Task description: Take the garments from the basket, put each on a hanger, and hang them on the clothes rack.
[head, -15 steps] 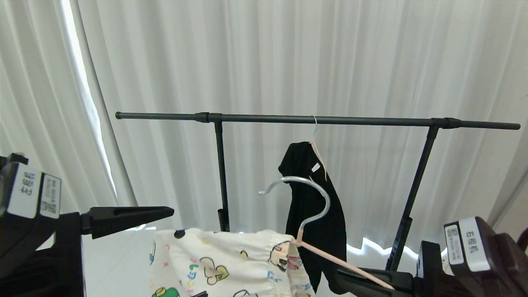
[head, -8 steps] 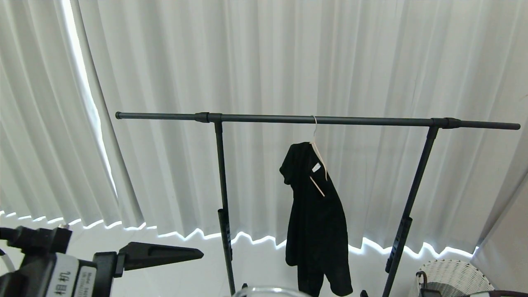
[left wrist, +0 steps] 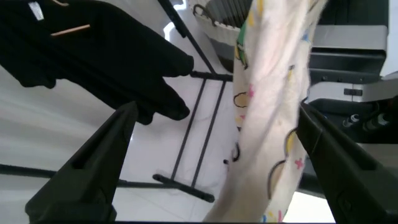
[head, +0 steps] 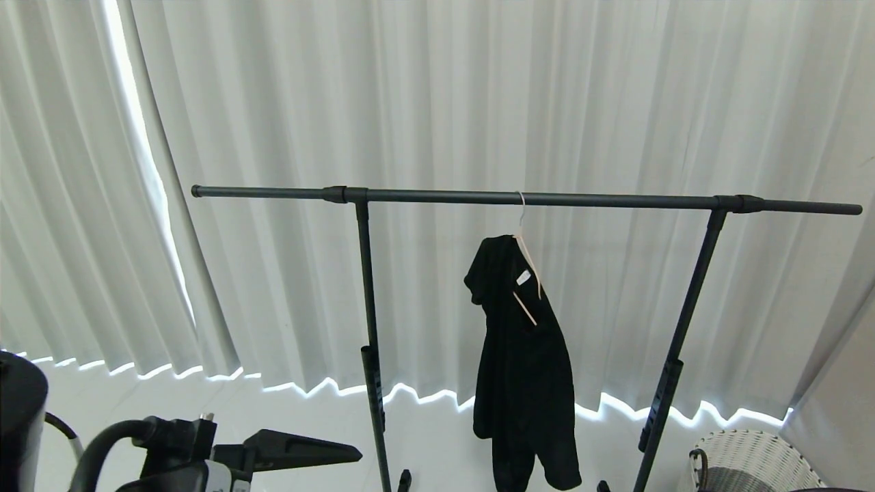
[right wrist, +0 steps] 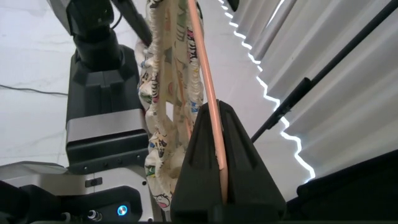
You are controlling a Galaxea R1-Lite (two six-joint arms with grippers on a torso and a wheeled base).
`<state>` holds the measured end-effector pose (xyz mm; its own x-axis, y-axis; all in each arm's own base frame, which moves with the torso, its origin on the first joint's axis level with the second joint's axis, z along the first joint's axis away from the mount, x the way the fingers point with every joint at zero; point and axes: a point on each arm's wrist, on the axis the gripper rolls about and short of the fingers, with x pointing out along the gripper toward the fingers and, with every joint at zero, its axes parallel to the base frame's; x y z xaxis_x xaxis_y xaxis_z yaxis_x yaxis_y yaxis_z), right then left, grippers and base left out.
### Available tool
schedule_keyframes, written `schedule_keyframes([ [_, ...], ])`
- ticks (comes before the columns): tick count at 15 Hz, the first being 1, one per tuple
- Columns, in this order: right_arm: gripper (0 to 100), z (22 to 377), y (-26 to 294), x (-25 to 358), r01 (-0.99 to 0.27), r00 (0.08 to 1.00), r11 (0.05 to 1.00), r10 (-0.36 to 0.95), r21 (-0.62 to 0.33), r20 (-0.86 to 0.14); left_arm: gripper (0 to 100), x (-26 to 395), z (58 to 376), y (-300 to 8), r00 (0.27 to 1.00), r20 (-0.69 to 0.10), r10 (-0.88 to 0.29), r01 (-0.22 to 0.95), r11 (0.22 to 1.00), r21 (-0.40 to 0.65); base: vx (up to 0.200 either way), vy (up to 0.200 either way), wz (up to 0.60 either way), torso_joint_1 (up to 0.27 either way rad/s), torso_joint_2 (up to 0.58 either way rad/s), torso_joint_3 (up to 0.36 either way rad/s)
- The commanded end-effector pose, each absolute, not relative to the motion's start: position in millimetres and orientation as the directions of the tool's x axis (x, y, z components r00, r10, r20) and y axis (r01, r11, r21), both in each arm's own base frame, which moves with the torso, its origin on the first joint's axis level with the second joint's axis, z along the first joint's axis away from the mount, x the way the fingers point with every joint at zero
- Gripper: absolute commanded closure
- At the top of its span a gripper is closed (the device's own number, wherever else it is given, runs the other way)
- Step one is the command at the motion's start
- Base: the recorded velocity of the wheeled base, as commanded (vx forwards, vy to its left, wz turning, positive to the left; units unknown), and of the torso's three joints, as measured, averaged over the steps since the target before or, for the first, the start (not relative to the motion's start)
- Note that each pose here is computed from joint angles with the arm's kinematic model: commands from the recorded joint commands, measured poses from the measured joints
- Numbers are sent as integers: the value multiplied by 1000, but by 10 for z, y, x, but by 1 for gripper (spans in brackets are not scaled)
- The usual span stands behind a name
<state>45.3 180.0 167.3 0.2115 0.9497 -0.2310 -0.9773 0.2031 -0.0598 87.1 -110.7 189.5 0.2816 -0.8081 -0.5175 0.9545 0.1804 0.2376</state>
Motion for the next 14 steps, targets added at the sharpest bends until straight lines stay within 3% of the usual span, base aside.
schedule_keyframes([
  [1, 100, 1680, 1800, 453, -977, 211, 203, 951, -59, -228, 0, 906, 1850, -1154, 268, -542, -796, 959, 170, 225, 0, 0, 0, 0, 0, 0],
  [2, 100, 1685, 1795, 451, -977, 211, 203, 951, -60, -225, 0, 913, 1839, -1158, 267, -547, -793, 959, 166, 229, 0, 0, 0, 0, 0, 0],
  [3, 100, 1696, 1781, 448, -977, 212, 204, 953, -59, -219, 100, 919, 1836, -1165, 266, -549, -792, 960, 163, 229, 0, 0, 0, 0, 0, 0],
  [12, 100, 1693, 1760, 449, -973, 230, 219, 949, -72, -218, 100, 921, 1834, -1167, 267, -551, -791, 960, 165, 228, 0, 0, 0, 0, 0, 0],
  [13, 0, 1687, 1760, 452, -971, 240, 229, 945, -73, -221, 100, 925, 1832, -1168, 268, -552, -790, 960, 167, 226, 0, 0, 0, 0, 0, 0],
  [14, 0, 1691, 1761, 456, -968, 249, 238, 943, -74, -219, 100, 927, 1832, -1166, 270, -552, -789, 959, 170, 227, 0, 0, 0, 0, 0, 0],
])
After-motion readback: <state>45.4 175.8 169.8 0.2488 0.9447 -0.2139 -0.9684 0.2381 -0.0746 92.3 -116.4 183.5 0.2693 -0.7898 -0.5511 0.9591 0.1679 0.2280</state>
